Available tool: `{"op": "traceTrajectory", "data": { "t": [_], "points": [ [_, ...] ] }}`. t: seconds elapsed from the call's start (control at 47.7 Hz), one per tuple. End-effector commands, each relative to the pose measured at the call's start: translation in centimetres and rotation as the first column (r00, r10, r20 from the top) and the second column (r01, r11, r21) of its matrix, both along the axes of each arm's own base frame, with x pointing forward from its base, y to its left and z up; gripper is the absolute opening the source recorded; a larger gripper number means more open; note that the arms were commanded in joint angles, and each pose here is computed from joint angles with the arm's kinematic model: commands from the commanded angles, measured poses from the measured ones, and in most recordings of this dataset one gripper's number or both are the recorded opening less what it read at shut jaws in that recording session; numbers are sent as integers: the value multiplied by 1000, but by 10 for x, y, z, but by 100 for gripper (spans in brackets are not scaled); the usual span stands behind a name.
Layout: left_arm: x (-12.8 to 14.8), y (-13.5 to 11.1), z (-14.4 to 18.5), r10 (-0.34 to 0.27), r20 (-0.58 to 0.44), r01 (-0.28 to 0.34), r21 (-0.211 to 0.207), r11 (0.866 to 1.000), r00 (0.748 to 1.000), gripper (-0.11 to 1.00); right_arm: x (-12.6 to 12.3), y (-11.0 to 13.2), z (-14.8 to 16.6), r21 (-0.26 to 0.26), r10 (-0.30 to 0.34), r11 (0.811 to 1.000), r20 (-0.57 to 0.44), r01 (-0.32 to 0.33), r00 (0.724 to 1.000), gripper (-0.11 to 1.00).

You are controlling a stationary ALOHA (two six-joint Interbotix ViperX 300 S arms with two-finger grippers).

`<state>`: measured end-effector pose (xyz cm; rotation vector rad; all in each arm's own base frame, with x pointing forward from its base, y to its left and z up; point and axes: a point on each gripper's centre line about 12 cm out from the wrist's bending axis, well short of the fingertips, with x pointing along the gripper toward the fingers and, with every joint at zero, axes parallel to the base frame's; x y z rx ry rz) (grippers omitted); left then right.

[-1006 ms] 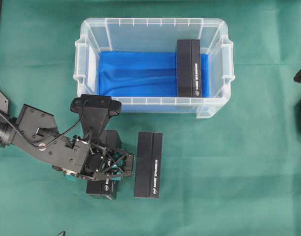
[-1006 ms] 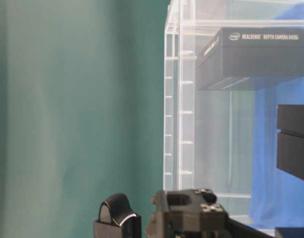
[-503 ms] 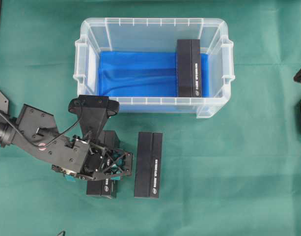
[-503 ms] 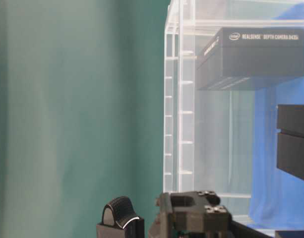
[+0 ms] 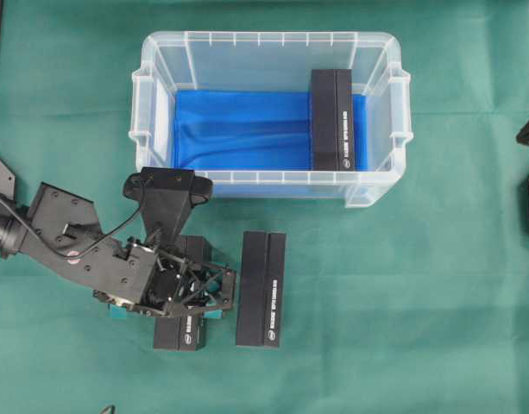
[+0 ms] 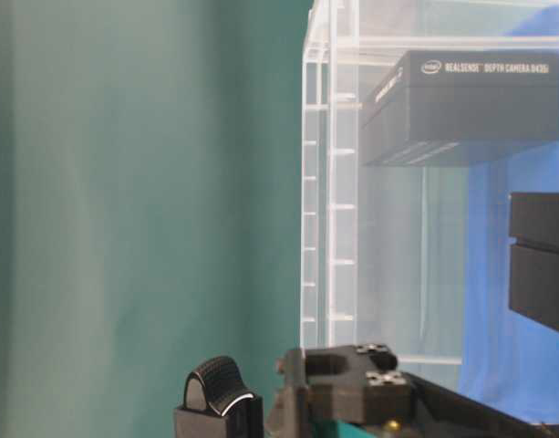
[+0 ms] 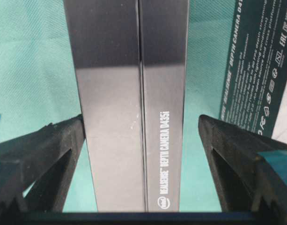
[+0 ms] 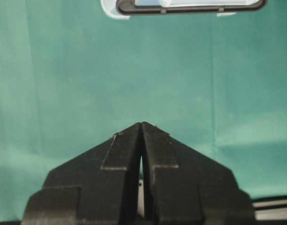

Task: Take the box out of the case with the left arm.
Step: 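Lower the box onto the table left of the first box, then open the left gripper and withdraw it to the left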

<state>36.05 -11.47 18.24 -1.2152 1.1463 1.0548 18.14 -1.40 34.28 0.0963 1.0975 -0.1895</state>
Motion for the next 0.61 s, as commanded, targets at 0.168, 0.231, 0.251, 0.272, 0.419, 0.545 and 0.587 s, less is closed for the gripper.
{"op": "traceTrajectory", "data": {
  "t": [0.168,0.231,0.251,0.272,0.419,0.545,0.587],
  "points": [
    [1,0,40,6,101,-2,-35,999,995,96,2,0,10,-1,-1,1000,32,1,999,0],
    [0,2,52,11,123,-6,-41,999,992,96,2,0,10,-1,-1,1000,32,1,999,0],
    [0,3,55,11,128,-6,-42,999,992,96,2,0,10,-2,-1,1000,32,1,999,0],
    [0,4,59,17,132,-11,-45,999,991,96,2,0,10,-1,-3,1000,32,3,999,0],
    [-7,14,96,37,157,-30,-49,998,987,95,2,0,10,-1,-3,1000,34,3,999,0],
    [-16,24,132,58,167,-50,-49,998,984,95,2,0,10,-1,-1,1000,34,1,999,0],
    [-19,26,140,64,164,-56,-48,997,984,95,2,0,10,-1,-1,1000,34,1,999,0]
  ]
}}
